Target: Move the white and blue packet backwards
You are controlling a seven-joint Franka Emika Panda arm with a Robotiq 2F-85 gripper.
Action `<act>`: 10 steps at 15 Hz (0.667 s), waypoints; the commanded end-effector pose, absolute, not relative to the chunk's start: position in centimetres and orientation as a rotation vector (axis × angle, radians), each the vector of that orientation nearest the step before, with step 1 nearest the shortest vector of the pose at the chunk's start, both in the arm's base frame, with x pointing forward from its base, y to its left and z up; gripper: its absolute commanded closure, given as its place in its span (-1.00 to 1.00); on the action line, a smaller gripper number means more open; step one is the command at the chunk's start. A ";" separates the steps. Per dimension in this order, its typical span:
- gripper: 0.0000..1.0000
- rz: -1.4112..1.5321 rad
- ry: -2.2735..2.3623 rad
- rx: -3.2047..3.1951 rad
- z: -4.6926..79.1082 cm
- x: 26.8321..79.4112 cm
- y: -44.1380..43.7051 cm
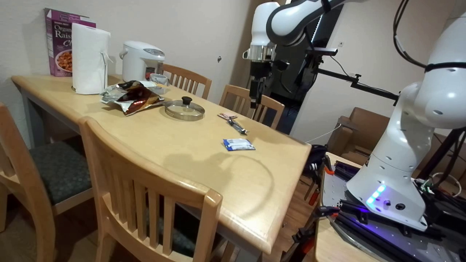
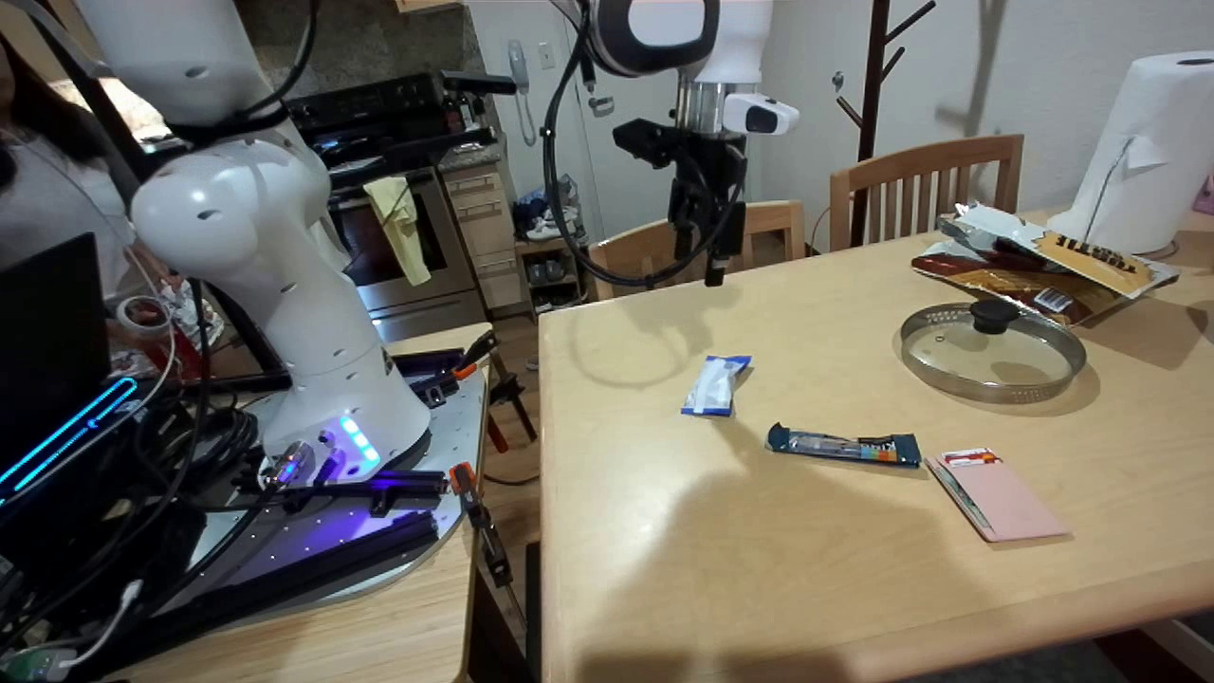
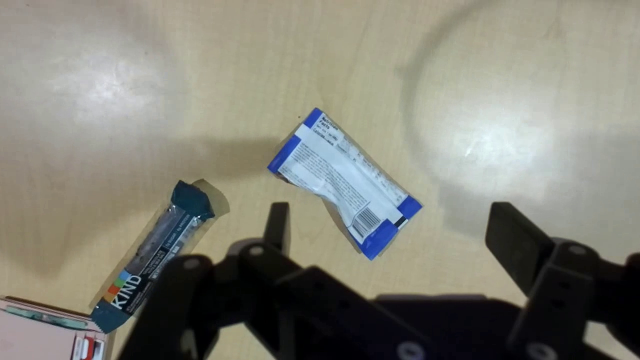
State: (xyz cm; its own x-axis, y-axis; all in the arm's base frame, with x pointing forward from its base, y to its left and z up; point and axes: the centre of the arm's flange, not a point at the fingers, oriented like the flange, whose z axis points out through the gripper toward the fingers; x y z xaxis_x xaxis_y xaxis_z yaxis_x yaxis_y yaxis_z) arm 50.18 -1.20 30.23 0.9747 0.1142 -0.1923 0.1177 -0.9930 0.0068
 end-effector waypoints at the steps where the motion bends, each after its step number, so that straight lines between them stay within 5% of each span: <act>1: -1.00 -0.347 0.250 3.082 28.9 51.5 -1.5; 10: -1.00 -0.503 0.331 3.083 25.5 51.5 -1.3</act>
